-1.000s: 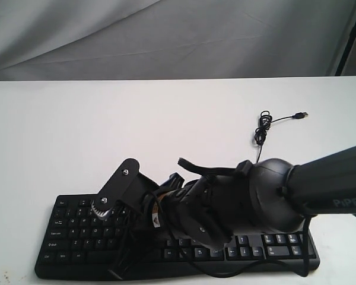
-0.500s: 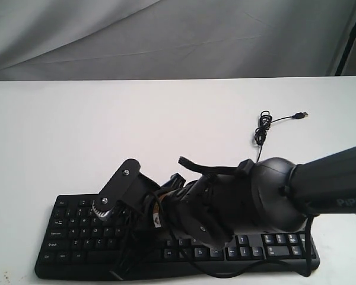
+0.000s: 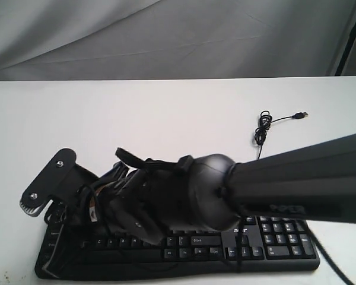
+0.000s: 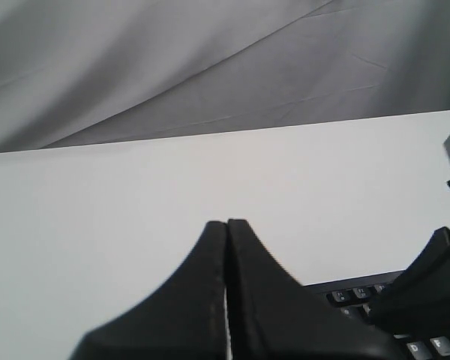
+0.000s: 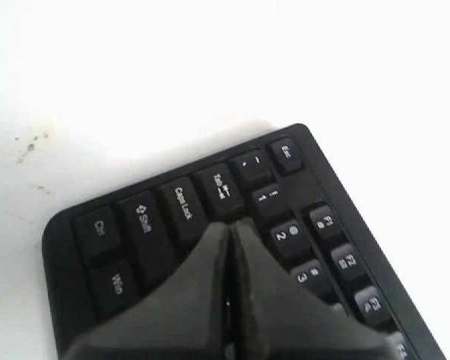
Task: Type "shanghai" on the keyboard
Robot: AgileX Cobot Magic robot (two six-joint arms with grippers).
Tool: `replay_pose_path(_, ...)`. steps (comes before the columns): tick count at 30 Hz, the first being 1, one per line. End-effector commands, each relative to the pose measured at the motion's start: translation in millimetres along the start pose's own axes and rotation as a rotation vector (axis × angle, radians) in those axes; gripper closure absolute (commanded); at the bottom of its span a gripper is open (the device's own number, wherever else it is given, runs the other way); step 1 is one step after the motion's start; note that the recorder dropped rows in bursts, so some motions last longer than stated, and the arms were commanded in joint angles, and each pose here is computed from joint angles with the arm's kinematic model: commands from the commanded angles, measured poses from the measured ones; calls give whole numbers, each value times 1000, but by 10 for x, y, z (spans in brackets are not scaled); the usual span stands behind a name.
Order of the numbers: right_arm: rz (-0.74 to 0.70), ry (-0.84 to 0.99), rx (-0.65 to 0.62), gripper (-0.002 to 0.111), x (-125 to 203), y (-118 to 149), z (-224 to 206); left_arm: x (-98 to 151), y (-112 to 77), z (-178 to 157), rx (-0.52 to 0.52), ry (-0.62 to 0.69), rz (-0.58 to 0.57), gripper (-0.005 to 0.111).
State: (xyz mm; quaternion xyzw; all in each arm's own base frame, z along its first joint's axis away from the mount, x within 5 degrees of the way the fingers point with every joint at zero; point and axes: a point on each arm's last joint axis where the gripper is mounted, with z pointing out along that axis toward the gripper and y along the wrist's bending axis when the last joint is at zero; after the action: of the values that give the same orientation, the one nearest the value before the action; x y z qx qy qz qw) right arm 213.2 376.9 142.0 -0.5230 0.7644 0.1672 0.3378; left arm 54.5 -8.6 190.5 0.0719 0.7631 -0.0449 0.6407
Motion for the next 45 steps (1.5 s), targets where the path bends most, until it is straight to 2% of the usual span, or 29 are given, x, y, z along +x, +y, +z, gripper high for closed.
replay_pose_path(1, -25, 20, -11, 108, 14, 51, 162, 10, -2, 1, 3, -2, -1, 107)
replay_pose_path(14, -34, 13, -11, 108, 28, 62, 196, 10, -2, 1, 3, -2, -1, 107)
replay_pose_path(21, -36, 49, -17, 108, 138, 77, 305, 10, -2, 1, 3, -2, -1, 107)
replay_pose_path(28, -51, 38, -14, 108, 45, 57, 170, 10, -2, 1, 3, -2, -1, 107)
replay_pose_path(33, -85, -10, 4, 108, -9, 10, -203, 10, -2, 1, 3, -2, -1, 107)
replay_pose_path(38, 10, 39, 31, 108, 289, -154, -540, 10, -2, 1, 3, -2, -1, 107)
replay_pose_path(45, 86, 47, 55, 108, 716, -176, -641, 10, -2, 1, 3, -2, -1, 107)
